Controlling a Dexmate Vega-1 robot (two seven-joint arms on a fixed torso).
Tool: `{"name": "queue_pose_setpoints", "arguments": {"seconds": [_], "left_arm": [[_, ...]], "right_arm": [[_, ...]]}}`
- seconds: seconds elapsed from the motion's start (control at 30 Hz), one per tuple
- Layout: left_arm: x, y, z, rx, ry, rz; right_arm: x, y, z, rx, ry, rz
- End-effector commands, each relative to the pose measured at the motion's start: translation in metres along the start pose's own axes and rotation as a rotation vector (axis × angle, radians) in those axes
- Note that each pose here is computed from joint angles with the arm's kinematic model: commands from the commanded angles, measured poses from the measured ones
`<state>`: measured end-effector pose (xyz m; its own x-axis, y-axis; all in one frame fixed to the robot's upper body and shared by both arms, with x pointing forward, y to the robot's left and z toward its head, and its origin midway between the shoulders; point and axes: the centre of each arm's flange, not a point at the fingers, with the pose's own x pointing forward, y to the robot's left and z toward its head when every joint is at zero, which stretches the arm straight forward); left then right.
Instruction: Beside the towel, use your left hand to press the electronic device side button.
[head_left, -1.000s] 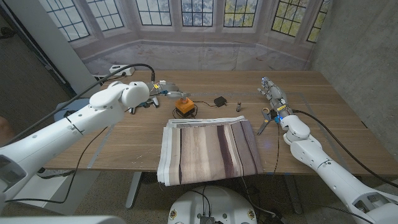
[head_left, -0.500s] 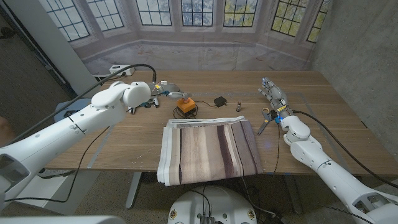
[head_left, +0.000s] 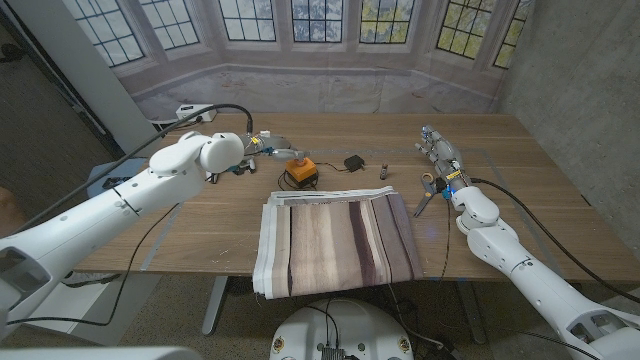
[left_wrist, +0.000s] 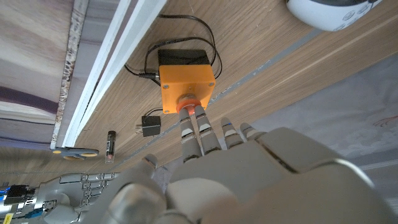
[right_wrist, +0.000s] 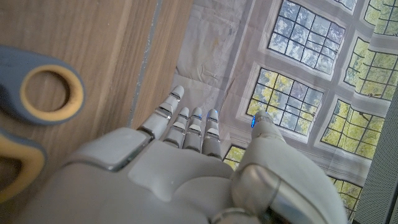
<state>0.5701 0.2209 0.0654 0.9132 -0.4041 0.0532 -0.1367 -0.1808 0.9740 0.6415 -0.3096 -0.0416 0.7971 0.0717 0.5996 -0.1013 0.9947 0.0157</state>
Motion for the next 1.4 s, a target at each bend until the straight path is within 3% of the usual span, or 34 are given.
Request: {"name": "queue_pose_setpoints", "arguments": {"seconds": [0.03, 0.5, 0.87, 1.4], "left_arm": [[0.003, -0.002, 0.0, 0.003, 0.002, -0.024], [0.009, -0.005, -0.003, 0.001, 0.005, -0.049], [0.002, 0.009, -0.004, 0.02, -0.001, 0.001], [-0.003, 0.018, -0.004, 0.04, 0.0, 0.033]], "right_arm": [[-0.001, -0.001, -0.002, 0.003, 0.003, -0.001], [0.001, 0.0, -0.005, 0.012, 0.008, -0.003], [0.005, 0.004, -0.003, 0.011, -0.001, 0.002], [0.007, 0.006, -0.001, 0.007, -0.006, 0.012]]}}
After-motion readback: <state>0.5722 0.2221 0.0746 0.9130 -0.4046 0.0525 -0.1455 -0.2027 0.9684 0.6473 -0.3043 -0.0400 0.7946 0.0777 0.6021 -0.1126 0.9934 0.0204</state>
